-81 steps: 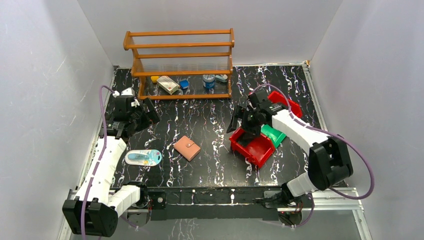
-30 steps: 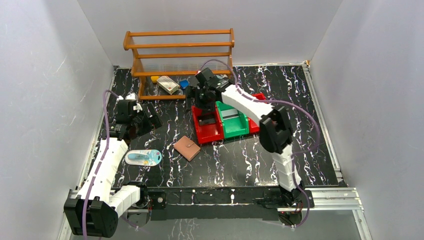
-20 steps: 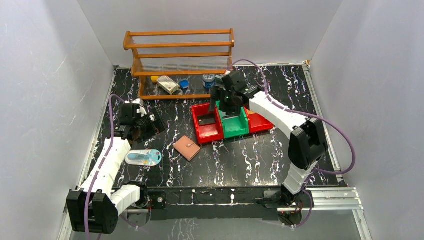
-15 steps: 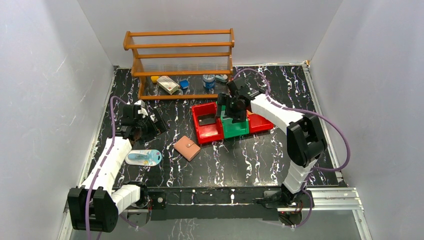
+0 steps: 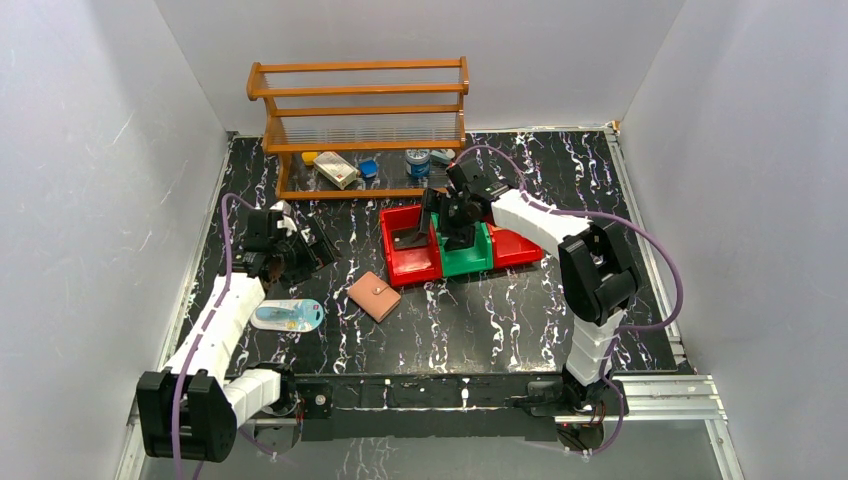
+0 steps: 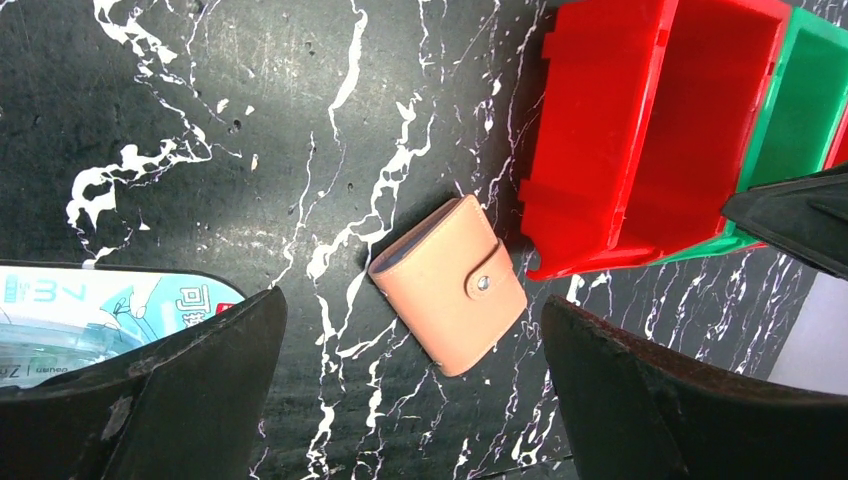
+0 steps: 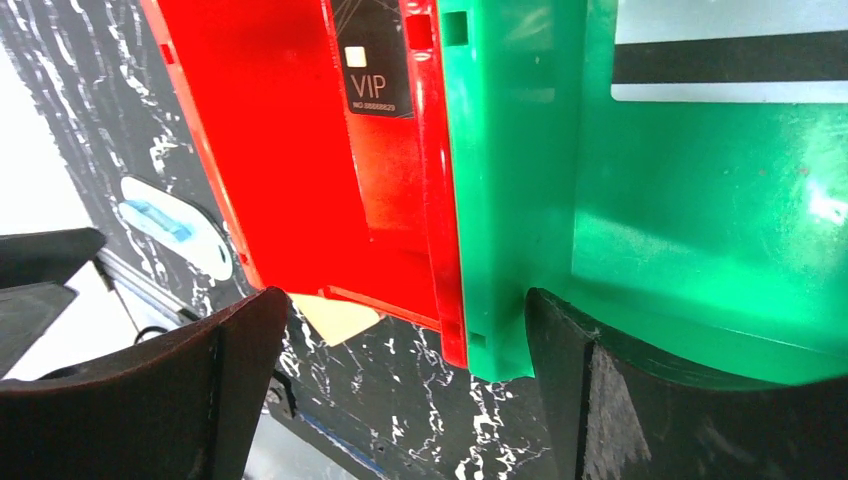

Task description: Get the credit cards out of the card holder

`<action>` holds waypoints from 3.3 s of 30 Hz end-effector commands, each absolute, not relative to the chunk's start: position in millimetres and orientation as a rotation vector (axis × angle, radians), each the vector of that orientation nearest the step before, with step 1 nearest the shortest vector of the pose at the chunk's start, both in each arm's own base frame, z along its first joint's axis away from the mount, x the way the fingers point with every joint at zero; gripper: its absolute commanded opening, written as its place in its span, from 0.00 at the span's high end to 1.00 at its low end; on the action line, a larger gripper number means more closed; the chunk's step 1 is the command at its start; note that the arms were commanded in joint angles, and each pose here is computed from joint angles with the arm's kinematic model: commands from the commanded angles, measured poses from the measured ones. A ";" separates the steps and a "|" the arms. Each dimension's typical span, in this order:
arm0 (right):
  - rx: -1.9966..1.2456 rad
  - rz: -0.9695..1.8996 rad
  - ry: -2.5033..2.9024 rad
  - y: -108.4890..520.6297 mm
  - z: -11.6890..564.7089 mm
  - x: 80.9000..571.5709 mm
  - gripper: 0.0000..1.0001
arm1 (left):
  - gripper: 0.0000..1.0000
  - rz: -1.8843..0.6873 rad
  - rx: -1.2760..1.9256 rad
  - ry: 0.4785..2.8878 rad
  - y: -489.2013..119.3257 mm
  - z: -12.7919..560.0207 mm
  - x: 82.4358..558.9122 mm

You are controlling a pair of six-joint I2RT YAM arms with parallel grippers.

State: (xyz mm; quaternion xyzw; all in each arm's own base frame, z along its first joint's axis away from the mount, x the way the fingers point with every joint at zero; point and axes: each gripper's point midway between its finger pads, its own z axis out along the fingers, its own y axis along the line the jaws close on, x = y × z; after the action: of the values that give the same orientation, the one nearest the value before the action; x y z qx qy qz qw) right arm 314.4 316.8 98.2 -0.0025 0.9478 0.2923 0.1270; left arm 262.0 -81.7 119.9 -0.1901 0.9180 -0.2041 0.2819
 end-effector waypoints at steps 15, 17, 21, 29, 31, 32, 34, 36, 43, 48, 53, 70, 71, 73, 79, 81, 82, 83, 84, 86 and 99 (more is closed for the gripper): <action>-0.031 1.186 2.599 343.3 132.8 318.6 0.04 | 0.03 -0.700 -0.492 2.607 -105.8 84.8 284.8; -0.017 1.096 2.605 330.7 134.0 317.0 0.03 | 0.05 -0.689 -0.503 2.628 -105.2 76.7 287.5; 0.009 1.007 2.588 309.2 143.5 305.5 0.04 | 0.15 -0.701 -0.509 2.675 -108.0 62.2 292.9; 0.102 0.950 2.591 277.8 141.9 272.4 0.05 | 0.38 -0.746 -0.454 2.776 -123.1 41.3 285.1; 0.116 0.941 2.590 273.2 141.9 267.8 0.05 | 0.39 -0.729 -0.435 2.799 -126.6 35.6 279.4; 0.123 0.938 2.587 271.1 142.2 266.4 0.05 | 0.40 -0.720 -0.423 2.814 -129.4 31.9 276.9; 0.135 0.931 2.585 268.4 141.2 264.4 0.05 | 0.45 -0.673 -0.384 2.855 -133.0 22.4 270.6; 0.143 0.926 2.593 266.8 138.3 262.1 0.05 | 0.56 -0.632 -0.361 2.899 -135.2 13.1 259.4; 0.159 0.935 2.636 264.2 125.3 250.0 0.06 | 0.75 -0.483 -0.333 2.942 -122.9 5.7 220.2; 0.156 0.976 2.644 268.1 119.7 242.9 0.08 | 0.79 -0.506 -0.209 2.931 -132.5 12.0 207.8; 0.047 1.020 2.651 286.7 116.8 231.4 0.12 | 0.85 -0.536 -0.091 2.942 -151.1 15.0 193.1; -0.466 0.858 2.651 354.4 94.0 201.7 0.21 | 0.30 -0.342 -0.260 2.484 -116.8 123.7 233.1; -0.483 0.841 2.650 356.9 92.0 200.6 0.21 | 0.23 -0.304 -0.302 2.449 -108.3 128.4 234.0; -0.566 0.778 2.645 363.3 86.2 197.8 0.20 | 0.05 -0.225 -0.460 2.348 -83.9 140.6 229.1; -0.809 0.614 2.629 392.5 65.2 197.0 0.20 | 0.02 -0.236 -0.624 2.270 -67.8 149.8 211.2; -0.851 0.582 2.646 392.1 52.0 190.5 0.22 | 0.02 -0.242 -0.628 2.278 -68.8 150.0 209.8; -0.863 0.566 2.657 390.7 46.5 187.0 0.23 | 0.02 -0.244 -0.629 2.282 -69.2 149.9 209.2; -0.865 0.546 2.671 388.2 41.7 185.0 0.24 | 0.02 -0.247 -0.628 2.287 -69.9 150.0 208.6; -0.856 0.516 2.686 384.2 36.4 183.1 0.26 | 0.02 -0.250 -0.624 2.294 -70.6 149.4 207.7; -0.816 0.473 2.719 376.0 29.2 178.0 0.31 | 0.02 -0.259 -0.617 2.300 -72.3 149.3 207.3; -0.060 0.573 2.929 304.0 23.3 117.4 0.51 | 0.02 -0.547 -0.284 2.492 -134.7 131.4 208.8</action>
State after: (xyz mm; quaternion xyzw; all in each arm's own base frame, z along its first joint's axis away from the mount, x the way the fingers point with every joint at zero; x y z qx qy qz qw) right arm 137.9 326.8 27.7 -0.1147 0.9691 0.1904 0.1073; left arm 212.0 -102.0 141.5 -0.1726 0.9175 -0.1436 0.3283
